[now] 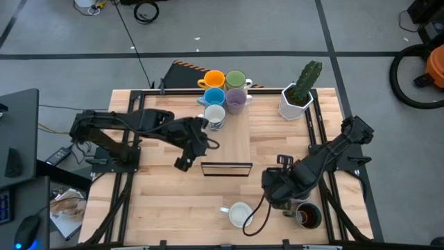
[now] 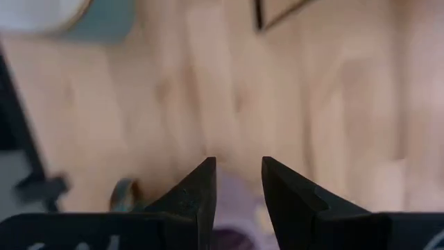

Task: Place coffee mugs
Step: Put the purple mug on the shelf

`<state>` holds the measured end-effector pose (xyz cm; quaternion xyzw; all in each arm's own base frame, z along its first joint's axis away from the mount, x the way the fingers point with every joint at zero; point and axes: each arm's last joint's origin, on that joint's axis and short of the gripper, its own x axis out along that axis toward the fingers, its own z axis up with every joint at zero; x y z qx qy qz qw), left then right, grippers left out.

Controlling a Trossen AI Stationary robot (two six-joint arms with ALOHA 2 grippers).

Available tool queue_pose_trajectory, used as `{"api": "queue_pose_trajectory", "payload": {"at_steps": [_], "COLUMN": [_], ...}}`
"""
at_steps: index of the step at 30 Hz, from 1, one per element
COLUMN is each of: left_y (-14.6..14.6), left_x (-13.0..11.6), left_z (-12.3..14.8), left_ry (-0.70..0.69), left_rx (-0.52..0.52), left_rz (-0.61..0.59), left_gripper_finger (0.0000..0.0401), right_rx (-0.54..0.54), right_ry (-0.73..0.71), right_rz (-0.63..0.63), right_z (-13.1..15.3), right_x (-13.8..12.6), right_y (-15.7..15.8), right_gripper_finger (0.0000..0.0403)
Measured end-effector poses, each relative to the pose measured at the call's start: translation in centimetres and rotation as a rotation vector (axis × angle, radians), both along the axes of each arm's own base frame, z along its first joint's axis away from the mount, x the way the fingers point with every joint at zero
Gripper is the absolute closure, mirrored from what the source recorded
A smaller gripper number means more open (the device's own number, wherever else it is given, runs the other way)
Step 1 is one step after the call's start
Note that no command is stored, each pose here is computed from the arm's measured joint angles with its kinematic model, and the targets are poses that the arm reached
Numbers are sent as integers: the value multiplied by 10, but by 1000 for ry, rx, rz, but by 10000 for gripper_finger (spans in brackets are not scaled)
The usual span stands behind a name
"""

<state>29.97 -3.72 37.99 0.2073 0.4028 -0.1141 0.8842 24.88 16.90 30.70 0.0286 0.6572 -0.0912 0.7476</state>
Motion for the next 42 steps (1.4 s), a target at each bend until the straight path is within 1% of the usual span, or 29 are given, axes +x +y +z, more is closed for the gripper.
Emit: {"api": "queue_pose_trajectory", "payload": {"at_steps": [4, 9, 12, 14, 17, 20, 24, 28, 35, 42], "left_y": [-9, -14, -14, -13, -12, -10, -8, -8, -9, -9], "left_x": [-2, -6, -13, -18, -28, -40, -53, -62, -66, -67], "left_z": [-30, -62, -71, -71, -72, -65, -55, -46, -43, -45], "left_ry": [64, 105, 113, 70, 51, -1, -53, -94, -94, -78], "left_rx": [1, 14, 14, 4, -9, -26, -54, -67, -83, -83], "left_rz": [-16, -14, -13, -6, 7, 21, 42, 37, 46, 49], "left_gripper_finger": [256, 271, 278, 282, 284, 284, 284, 284, 284, 284], "right_rx": [86, 52, 61, 92, 136, 173, 179, 193, 193, 209], "right_ry": [84, 128, 157, 196, 238, 272, 324, 310, 358, 317], "right_rz": [-19, -34, -65, -102, -149, -174, -191, -209, -260, -270], "right_z": [-1, -5, -14, -22, -33, -40, -48, -60, -75, -69], "right_x": [-2, -9, -13, -16, -18, -20, -25, -24, -28, -26], "right_y": [0, 2, 5, 7, 10, 12, 13, 13, 7, 1], "right_gripper_finger": [281, 278, 272, 267, 262, 260, 261, 262, 262, 263]}}
